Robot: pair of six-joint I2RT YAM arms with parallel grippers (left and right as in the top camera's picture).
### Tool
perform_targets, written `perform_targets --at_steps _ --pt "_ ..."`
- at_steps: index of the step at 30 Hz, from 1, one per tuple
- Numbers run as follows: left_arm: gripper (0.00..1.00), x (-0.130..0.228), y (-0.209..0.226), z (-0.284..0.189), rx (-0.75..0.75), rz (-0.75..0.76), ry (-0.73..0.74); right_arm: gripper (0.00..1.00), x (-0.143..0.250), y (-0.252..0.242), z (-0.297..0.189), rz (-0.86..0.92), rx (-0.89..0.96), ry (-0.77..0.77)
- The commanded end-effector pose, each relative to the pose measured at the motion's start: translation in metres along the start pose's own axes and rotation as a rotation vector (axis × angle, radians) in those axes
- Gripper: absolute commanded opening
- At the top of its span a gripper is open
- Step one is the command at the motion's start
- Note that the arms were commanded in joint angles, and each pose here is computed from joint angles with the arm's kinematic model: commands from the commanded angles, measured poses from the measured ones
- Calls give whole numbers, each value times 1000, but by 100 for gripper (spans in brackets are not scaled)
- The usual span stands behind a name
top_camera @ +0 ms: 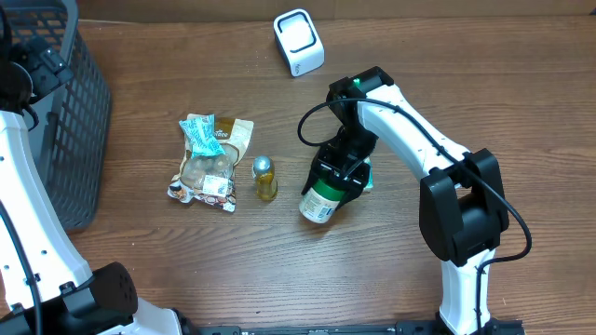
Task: Scan the item barcode
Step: 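Lift the jar and tilt it sideways with the right gripper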
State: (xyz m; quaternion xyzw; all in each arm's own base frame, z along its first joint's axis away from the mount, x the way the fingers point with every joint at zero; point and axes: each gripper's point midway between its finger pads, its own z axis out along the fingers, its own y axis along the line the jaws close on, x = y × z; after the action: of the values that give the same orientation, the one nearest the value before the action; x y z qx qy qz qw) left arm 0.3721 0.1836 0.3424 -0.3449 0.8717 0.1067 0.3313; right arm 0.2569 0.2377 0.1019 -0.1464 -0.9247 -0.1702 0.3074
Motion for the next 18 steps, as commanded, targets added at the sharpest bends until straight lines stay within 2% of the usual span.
perform_targets --at_steps 1,18 --pt "100 -3 1 0 -2 14 -8 44 10 16 -8 -4 -83 44" --pt "99 -3 1 0 -2 14 -8 45 32 34 -13 20 -200 167"
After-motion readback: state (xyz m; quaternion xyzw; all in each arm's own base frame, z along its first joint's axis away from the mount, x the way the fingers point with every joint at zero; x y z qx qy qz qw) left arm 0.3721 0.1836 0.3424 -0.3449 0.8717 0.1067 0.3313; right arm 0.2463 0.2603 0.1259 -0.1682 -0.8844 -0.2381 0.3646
